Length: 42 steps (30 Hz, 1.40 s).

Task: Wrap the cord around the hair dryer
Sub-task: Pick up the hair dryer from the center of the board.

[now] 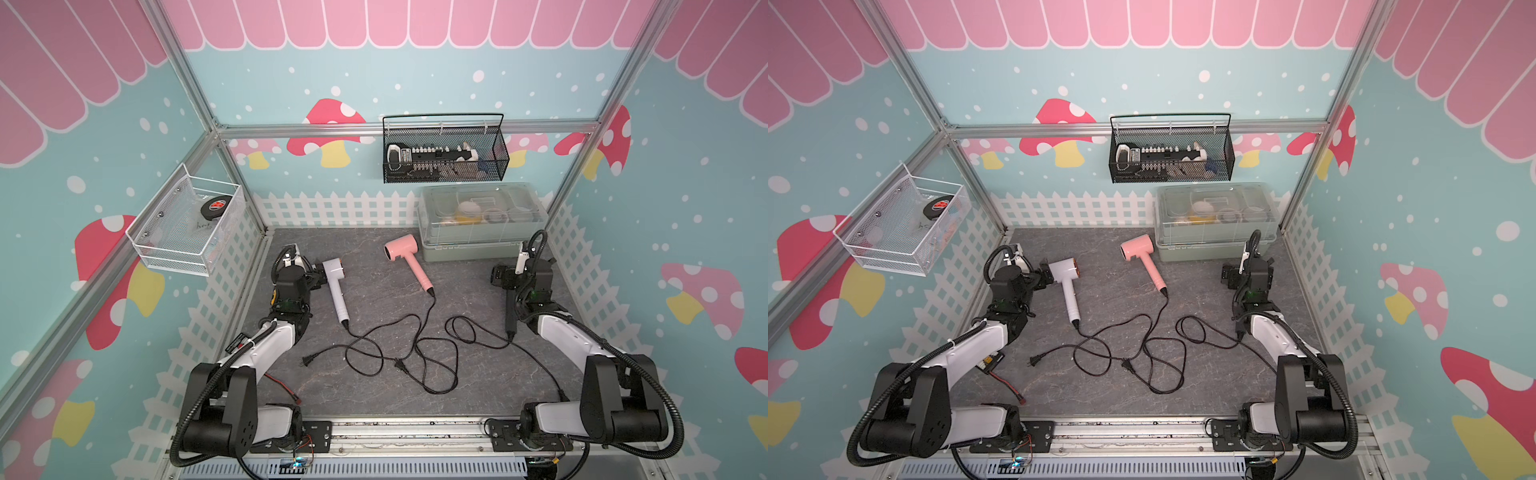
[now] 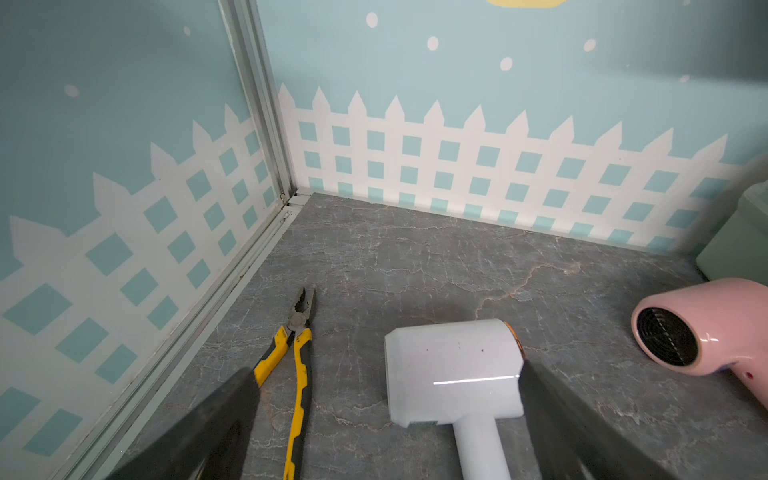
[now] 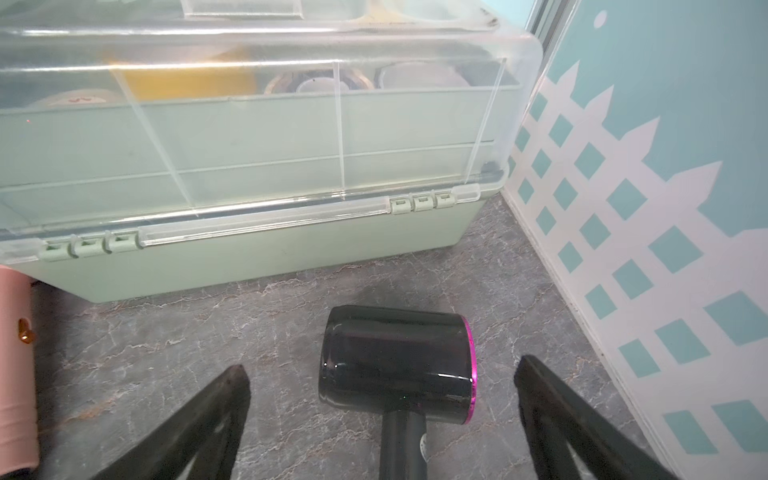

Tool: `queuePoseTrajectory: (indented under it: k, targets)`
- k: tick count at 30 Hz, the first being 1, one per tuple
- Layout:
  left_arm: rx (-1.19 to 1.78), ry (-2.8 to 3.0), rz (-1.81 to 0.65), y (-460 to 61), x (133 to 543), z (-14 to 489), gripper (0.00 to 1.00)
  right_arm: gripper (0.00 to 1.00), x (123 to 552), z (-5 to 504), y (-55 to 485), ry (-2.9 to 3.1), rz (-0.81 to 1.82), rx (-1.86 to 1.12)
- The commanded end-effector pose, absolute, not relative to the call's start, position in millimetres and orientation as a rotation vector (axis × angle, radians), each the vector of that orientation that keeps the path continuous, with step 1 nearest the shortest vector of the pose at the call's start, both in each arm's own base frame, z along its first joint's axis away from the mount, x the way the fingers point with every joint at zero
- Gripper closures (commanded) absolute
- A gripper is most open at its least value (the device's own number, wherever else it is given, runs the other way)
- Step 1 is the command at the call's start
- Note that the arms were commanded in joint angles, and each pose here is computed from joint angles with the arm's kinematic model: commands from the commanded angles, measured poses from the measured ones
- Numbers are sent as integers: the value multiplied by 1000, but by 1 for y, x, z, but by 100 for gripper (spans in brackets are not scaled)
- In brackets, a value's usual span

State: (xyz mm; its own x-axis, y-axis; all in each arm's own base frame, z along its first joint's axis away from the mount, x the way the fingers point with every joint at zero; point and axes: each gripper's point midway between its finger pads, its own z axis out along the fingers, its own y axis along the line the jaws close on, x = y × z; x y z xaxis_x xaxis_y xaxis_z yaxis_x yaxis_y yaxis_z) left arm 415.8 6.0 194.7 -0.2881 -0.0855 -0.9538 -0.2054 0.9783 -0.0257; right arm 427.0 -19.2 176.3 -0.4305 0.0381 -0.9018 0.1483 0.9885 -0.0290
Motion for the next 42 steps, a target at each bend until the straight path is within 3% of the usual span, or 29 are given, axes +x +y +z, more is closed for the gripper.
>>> queuePoseTrajectory:
  k: [1,9,16,26,32,37,42]
  targets:
    - [-190,2082,80,-19,401,158,5,1,398,116,-10,2355,-56,218]
    - [-64,2190,-95,-85,387,155,6,1,368,91,-8,2652,-65,273]
    - [-24,2211,-201,-106,384,157,6,4,357,56,-19,2786,-63,359]
    - [4,2222,-245,-114,378,154,5,20,348,36,-31,2841,-94,424]
    - [11,2216,-251,-116,379,156,5,37,353,34,-40,2832,-119,411]
    - [10,2220,-255,-117,381,155,5,42,358,22,-34,2851,-75,380]
    - [12,2224,-262,-119,380,153,5,54,363,15,-31,2851,-46,351]
